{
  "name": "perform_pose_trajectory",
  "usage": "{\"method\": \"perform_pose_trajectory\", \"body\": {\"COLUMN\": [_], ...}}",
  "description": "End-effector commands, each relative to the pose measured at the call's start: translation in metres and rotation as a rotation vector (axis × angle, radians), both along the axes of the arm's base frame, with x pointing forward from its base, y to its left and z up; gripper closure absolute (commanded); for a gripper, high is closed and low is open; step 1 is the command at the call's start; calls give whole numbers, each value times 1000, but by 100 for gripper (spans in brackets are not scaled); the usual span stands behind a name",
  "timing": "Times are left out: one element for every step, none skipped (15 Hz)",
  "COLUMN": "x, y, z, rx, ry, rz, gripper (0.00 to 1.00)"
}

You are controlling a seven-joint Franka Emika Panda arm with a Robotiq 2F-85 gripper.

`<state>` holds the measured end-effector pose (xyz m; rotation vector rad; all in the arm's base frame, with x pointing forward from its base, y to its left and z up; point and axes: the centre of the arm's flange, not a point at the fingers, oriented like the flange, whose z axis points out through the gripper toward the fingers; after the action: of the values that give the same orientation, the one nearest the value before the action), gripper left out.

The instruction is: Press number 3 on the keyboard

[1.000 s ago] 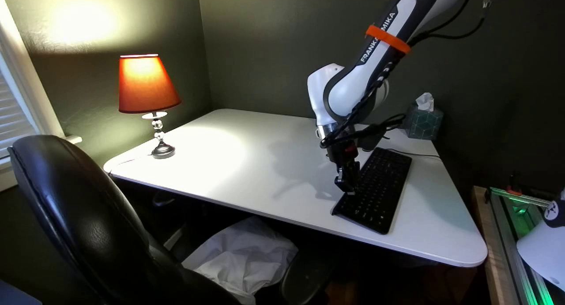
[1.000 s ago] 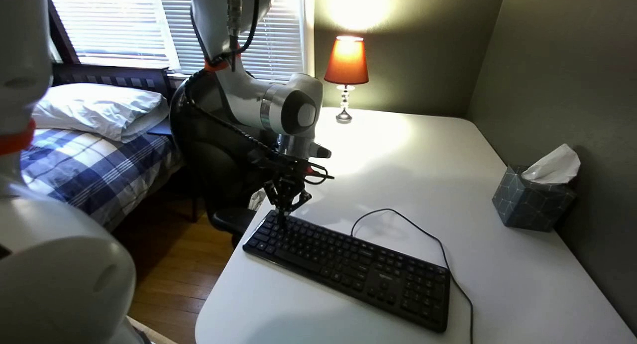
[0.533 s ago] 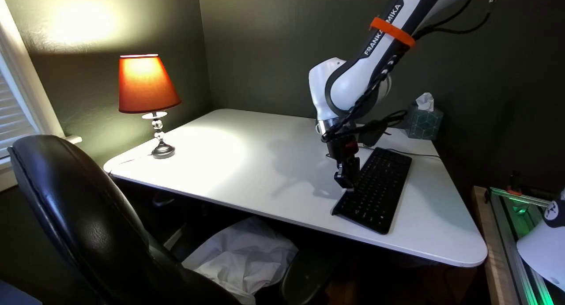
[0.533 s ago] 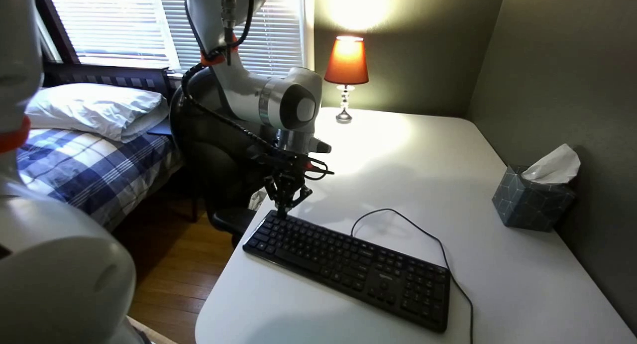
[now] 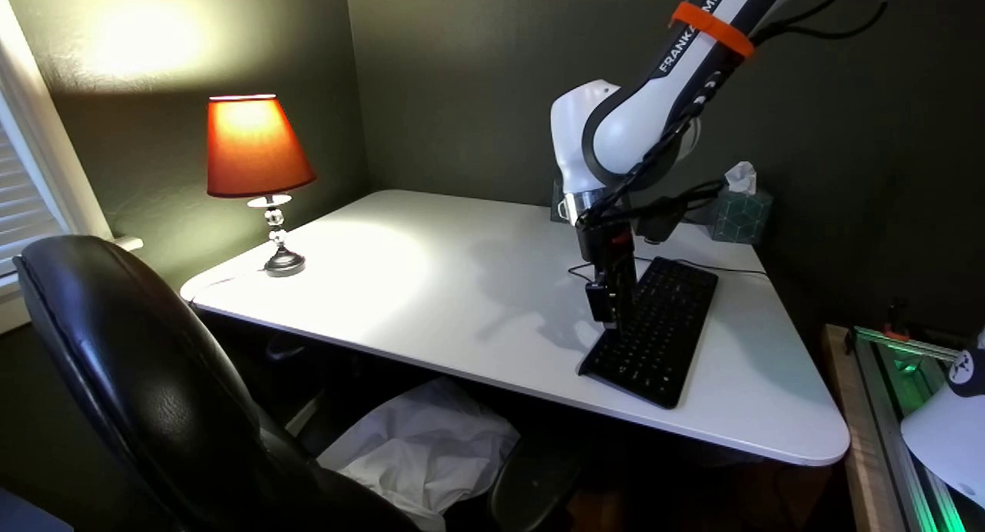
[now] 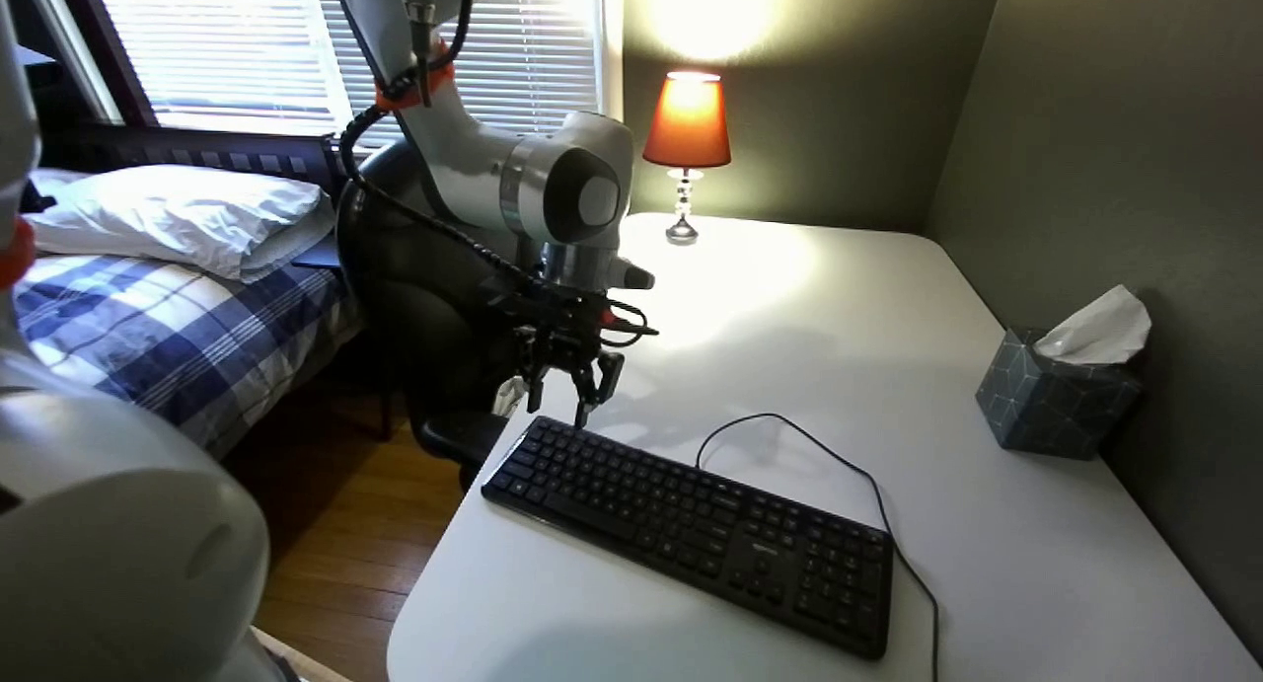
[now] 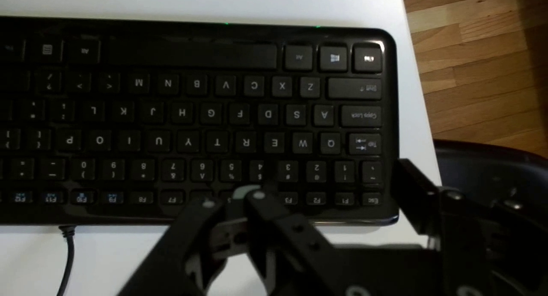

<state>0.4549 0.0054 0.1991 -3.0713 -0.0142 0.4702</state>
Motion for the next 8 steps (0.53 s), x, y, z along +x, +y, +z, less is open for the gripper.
{"method": "perform_pose_trajectory", "body": {"x": [-22, -24, -24, -26, -27, -29, -31, -32], "y": [3, 4, 4, 5, 5, 5, 5, 6], "z": [16, 19, 22, 25, 29, 31, 34, 37], "rx": [-10, -9, -10, -11, -9, -11, -11, -11], "ry": [-54, -64, -75, -88, -100, -109, -117, -126], "rz": [-6, -5, -5, -7, -8, -8, -8, -8], "gripper": [1, 0, 0, 0, 0, 0, 0, 0]}}
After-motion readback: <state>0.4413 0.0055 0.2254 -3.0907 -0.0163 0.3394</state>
